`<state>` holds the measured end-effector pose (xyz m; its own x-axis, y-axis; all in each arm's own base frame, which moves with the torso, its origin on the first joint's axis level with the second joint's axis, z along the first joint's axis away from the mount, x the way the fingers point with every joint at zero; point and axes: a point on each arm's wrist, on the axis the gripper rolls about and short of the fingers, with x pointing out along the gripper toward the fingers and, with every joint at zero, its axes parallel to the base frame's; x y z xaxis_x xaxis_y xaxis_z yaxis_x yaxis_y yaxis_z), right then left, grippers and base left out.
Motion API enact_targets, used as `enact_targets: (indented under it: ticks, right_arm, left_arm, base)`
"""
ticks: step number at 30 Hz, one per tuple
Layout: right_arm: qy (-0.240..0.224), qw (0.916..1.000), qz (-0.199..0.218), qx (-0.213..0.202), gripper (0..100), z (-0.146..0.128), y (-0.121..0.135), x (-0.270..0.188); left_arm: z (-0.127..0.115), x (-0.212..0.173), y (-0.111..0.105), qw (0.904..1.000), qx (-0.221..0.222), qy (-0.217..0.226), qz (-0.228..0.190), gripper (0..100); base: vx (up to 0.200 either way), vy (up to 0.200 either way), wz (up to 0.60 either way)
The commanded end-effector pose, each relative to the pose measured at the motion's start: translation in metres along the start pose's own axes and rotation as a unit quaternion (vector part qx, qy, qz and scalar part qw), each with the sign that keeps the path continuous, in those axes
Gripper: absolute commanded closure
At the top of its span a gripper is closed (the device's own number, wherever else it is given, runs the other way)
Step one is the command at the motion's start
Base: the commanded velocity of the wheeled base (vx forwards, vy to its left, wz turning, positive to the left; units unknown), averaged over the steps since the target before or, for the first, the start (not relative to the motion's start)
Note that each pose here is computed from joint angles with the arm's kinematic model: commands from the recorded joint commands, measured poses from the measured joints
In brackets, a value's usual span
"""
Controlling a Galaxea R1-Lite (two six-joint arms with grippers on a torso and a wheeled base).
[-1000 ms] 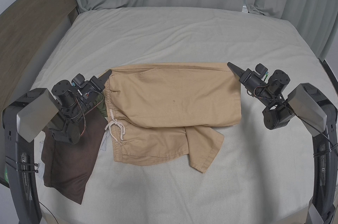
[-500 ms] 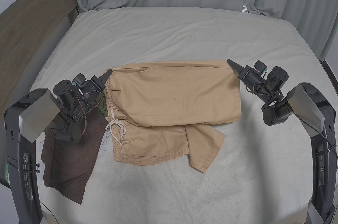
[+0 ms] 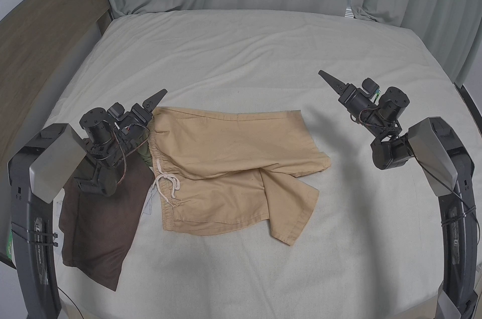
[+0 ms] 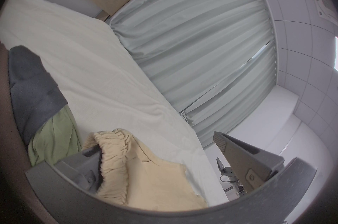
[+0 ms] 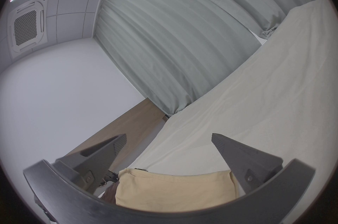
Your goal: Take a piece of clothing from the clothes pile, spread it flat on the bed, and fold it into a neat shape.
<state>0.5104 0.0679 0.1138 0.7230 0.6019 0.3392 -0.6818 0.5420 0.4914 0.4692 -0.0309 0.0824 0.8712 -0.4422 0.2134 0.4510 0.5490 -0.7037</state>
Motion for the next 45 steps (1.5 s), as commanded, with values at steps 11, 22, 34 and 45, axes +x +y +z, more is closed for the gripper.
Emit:
enact_targets:
  ticks: [11,22,34,45]
  right_arm:
    - [0.038,0.9989,-0.028,0.002,0,-0.010,0.037,-0.043]
    - [0.065,0.9976,-0.025,-0.005,0,-0.023,0.078,-0.076]
    - [0.120,0.9921,-0.034,0.013,0,-0.036,0.123,-0.111]
    - [0.143,0.9887,-0.040,0.024,0,-0.032,0.153,-0.141]
  left_arm:
    - [0.020,-0.023,-0.010,0.9989,-0.017,0.006,0.043,0]
    - [0.020,-0.078,-0.048,0.9972,-0.024,0.049,0.052,0]
    - [0.006,-0.125,-0.075,0.9929,0.031,0.111,0.027,0]
    - [0.006,-0.144,-0.090,0.9903,0.045,0.130,-0.021,0]
  base:
    - [0.000,0.000,0.00]
    - [0.000,0.000,0.00]
    - [0.000,0.000,0.00]
    - [0.000,0.000,0.00]
